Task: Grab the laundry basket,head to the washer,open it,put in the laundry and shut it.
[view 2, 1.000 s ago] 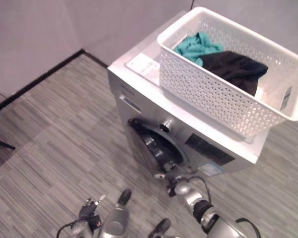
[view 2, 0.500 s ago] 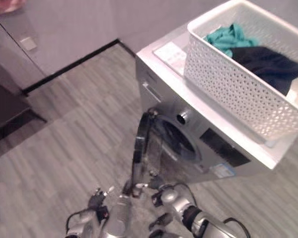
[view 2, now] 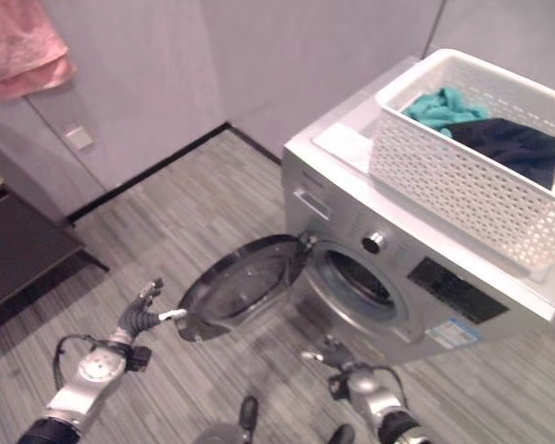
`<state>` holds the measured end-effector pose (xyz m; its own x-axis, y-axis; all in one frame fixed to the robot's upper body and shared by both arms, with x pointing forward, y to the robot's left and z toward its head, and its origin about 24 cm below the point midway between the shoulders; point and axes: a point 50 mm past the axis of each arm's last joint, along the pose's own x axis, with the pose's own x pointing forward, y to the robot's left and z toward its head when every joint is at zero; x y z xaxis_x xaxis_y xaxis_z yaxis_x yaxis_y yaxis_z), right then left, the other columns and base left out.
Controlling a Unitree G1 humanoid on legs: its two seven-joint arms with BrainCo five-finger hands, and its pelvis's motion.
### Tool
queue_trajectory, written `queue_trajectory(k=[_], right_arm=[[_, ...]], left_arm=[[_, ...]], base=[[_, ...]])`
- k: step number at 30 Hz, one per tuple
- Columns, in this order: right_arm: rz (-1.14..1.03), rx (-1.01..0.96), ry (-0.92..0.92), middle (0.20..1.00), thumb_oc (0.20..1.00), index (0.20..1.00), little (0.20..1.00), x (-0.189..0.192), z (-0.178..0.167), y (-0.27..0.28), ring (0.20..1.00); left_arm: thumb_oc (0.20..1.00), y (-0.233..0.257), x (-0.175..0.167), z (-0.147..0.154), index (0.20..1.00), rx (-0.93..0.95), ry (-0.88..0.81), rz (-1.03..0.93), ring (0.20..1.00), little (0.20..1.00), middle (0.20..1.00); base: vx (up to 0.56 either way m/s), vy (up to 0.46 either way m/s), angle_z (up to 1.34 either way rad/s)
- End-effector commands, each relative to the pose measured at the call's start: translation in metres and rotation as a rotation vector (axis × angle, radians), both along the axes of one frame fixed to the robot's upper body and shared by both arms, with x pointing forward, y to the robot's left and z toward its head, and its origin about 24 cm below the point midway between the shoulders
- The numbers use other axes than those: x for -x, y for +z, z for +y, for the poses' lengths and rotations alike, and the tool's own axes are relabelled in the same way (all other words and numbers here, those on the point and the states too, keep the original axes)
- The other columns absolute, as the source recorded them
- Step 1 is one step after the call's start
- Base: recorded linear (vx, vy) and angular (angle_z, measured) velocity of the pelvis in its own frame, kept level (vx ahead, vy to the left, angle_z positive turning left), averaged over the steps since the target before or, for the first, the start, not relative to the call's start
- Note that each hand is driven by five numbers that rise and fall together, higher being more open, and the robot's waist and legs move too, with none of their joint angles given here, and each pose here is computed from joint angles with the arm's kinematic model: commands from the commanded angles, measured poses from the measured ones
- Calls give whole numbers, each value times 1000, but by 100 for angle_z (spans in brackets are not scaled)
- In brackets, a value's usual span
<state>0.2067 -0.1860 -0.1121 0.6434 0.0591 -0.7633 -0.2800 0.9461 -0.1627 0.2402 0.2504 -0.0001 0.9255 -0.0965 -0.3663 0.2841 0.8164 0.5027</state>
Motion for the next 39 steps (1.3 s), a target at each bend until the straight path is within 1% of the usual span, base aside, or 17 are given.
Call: queue_trajectory(k=[1, 3, 6, 10, 13, 19, 20, 22, 23, 25, 27, 28, 31, 34, 37, 38, 39], right_arm=[[-48, 22, 116, 1000, 1000, 1000, 1000, -19, 10, 10, 1000], [-3, 64, 104, 1000, 1000, 1000, 1000, -12, -4, 3, 1000], [15, 98, 92, 1000, 1000, 1000, 1000, -8, -16, 1, 1000], [27, 121, 71, 1000, 1000, 1000, 1000, -3, -25, -3, 1000], [42, 112, 39, 1000, 1000, 1000, 1000, 2, -27, -6, 1000], [134, 65, 11, 1000, 1000, 1000, 1000, 26, -21, -20, 1000], [147, 71, 19, 1000, 1000, 1000, 1000, 30, -20, -22, 1000], [143, 68, 22, 1000, 1000, 1000, 1000, 29, -17, -22, 1000], [125, 48, 4, 1000, 1000, 1000, 1000, 27, -12, -22, 1000], [100, 37, -17, 1000, 1000, 1000, 1000, 24, -9, -21, 1000], [88, 41, -35, 1000, 1000, 1000, 1000, 23, -10, -20, 1000], [72, 47, -79, 1000, 1000, 1000, 1000, 21, -16, -18, 1000], [57, 57, -155, 1000, 1000, 1000, 1000, 20, -27, -16, 1000], [46, 51, -255, 1000, 1000, 1000, 1000, 21, -38, -15, 1000], [91, 71, -426, 1000, 1000, 1000, 1000, 43, -66, -20, 1000], [91, 72, -425, 1000, 1000, 1000, 1000, 43, -66, -20, 1000], [122, 67, -576, 1000, 1000, 1000, 1000, 61, -88, -21, 1000]], left_arm=[[1000, 0, -16, -42, 1000, 41, -274, 80, 1000, 1000, 1000], [1000, 13, -23, -43, 1000, 50, -387, 145, 1000, 1000, 1000], [1000, 16, -24, -45, 1000, 140, -432, 212, 1000, 1000, 1000], [1000, 14, -27, -39, 1000, 247, -397, 274, 1000, 1000, 1000], [1000, 7, -28, -37, 1000, 230, -384, 300, 1000, 1000, 1000], [1000, -64, -1, -8, 1000, -138, -239, 514, 1000, 1000, 1000], [1000, -76, 6, 8, 1000, -221, -129, 532, 1000, 1000, 1000], [1000, -79, 5, 14, 1000, -248, -62, 530, 1000, 1000, 1000], [1000, -71, -8, 31, 1000, -293, 112, 465, 1000, 1000, 1000], [1000, -52, -29, 42, 1000, -342, 220, 379, 1000, 1000, 1000], [1000, -41, -38, 48, 1000, -359, 265, 336, 1000, 1000, 1000], [1000, -20, -55, 54, 1000, -382, 304, 247, 1000, 1000, 1000], [1000, 8, -71, 64, 1000, -381, 367, 111, 1000, 1000, 1000], [1000, 14, -70, 68, 1000, -328, 413, 40, 1000, 1000, 1000], [1000, 7, -52, 76, 1000, -259, 475, -7, 1000, 1000, 1000], [1000, 6, -52, 76, 1000, -259, 476, -6, 1000, 1000, 1000], [1000, -3, -39, 76, 1000, -137, 540, -27, 1000, 1000, 1000]], base=[[56, -172, -26], [26, -133, -42], [43, 18, -54], [106, 140, -9], [104, 146, -56], [141, 265, -63], [73, 207, -23], [-28, 139, -24], [-111, 103, -28], [-151, 41, -6], [-109, 13, 21], [-32, -2, 26], [-27, 38, 25], [-14, 129, 1], [39, 190, -6], [91, 255, -13], [91, 186, -6]])
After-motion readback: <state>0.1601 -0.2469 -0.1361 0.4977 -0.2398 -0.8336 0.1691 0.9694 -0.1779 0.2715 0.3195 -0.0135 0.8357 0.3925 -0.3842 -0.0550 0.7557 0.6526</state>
